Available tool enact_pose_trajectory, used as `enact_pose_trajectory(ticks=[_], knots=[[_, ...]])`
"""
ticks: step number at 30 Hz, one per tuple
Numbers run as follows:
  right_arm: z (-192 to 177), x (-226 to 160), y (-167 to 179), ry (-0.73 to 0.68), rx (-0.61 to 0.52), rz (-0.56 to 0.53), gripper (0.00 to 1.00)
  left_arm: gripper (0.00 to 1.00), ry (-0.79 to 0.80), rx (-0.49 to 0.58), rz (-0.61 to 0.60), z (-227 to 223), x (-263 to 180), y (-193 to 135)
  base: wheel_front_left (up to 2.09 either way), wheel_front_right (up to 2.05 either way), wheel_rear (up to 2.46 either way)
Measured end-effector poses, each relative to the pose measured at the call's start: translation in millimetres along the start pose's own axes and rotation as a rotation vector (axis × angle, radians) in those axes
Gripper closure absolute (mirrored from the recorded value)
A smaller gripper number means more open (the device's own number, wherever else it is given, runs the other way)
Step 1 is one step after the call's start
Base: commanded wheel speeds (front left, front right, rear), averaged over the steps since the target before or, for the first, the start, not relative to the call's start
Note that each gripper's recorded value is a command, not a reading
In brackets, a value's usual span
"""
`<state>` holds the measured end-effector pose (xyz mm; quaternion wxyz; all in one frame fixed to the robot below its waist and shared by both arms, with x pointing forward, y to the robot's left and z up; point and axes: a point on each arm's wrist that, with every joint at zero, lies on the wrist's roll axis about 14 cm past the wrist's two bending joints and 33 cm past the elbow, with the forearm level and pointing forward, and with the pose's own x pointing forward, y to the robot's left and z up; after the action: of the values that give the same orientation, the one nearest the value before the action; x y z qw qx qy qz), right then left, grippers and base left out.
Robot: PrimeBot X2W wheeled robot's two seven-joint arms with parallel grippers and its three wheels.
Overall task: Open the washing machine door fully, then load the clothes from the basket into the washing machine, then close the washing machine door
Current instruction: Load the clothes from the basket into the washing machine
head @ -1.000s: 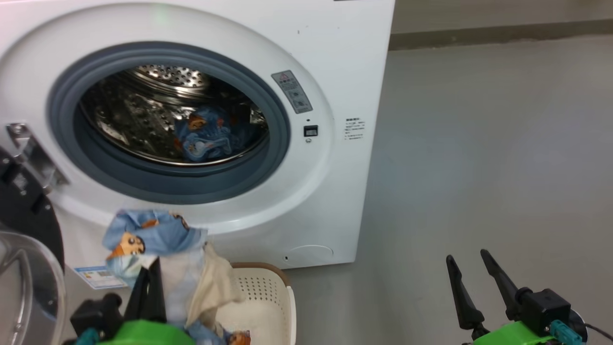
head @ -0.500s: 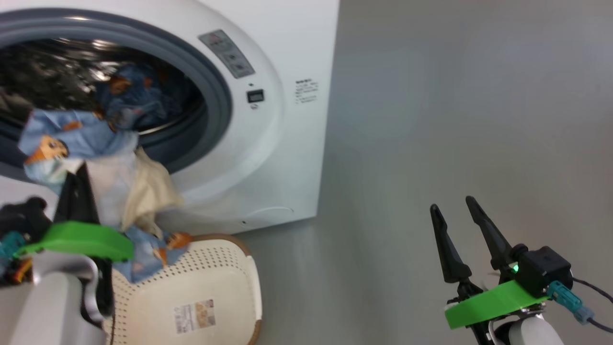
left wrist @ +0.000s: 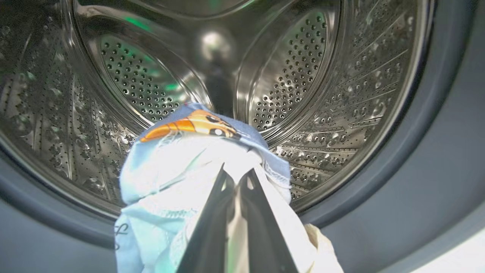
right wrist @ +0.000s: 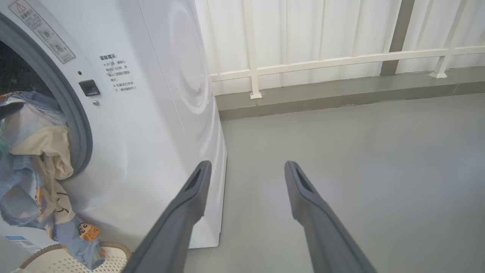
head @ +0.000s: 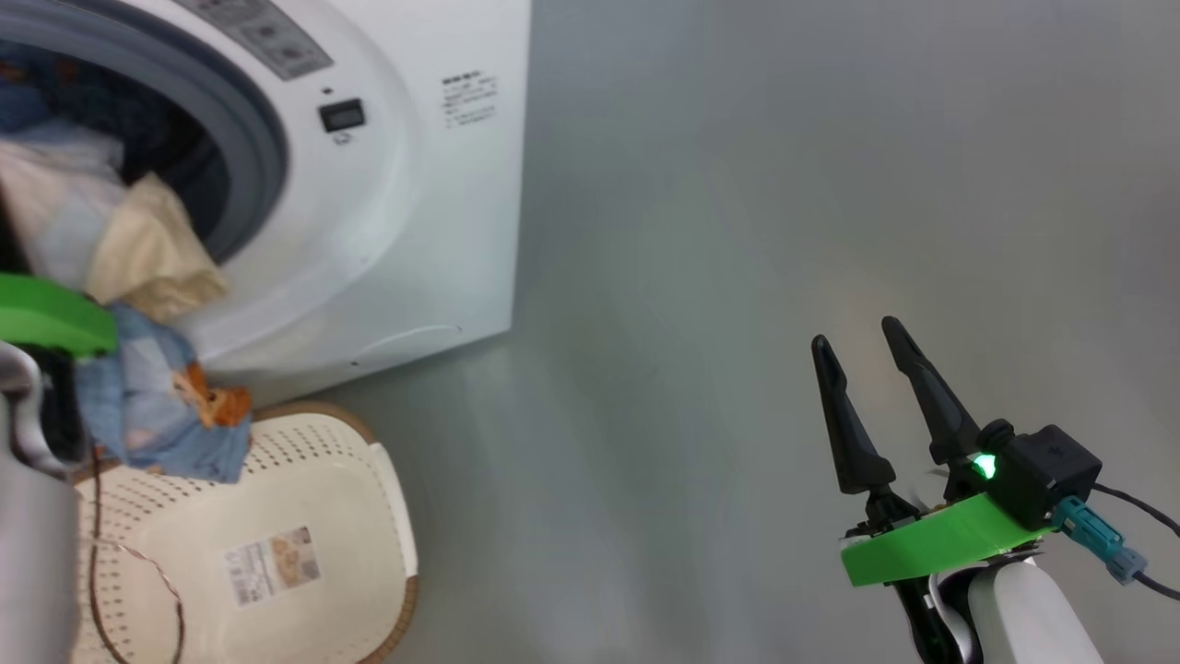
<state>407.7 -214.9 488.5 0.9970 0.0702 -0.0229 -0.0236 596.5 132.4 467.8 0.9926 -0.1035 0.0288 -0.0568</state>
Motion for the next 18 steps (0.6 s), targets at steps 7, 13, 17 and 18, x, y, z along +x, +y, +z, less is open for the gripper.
enact_pose_trajectory(ticks=[7, 13, 17, 18], knots=[[-25.2, -2.9, -13.6, 0.077, -0.013, -0.041, 0.0, 1.0, 0.03, -0.008, 0.016, -21.9, 44.8, 9.3, 0.0, 0.0, 0.0], [-37.7, 0.8, -20.7, 0.111, -0.024, -0.059, 0.0, 1.0, 0.046, 0.015, 0.009, -36.8, 77.1, 10.7, 0.0, 0.0, 0.0], [-49.2, -2.4, -20.6, 0.149, -0.029, -0.061, 0.0, 1.0, 0.041, 0.017, 0.004, -39.7, 96.2, 10.0, 0.0, 0.0, 0.0], [-55.2, -3.4, -21.2, 0.168, -0.032, -0.062, 0.0, 1.0, 0.025, 0.018, 0.009, -35.5, 107.7, 11.9, 0.0, 0.0, 0.0]])
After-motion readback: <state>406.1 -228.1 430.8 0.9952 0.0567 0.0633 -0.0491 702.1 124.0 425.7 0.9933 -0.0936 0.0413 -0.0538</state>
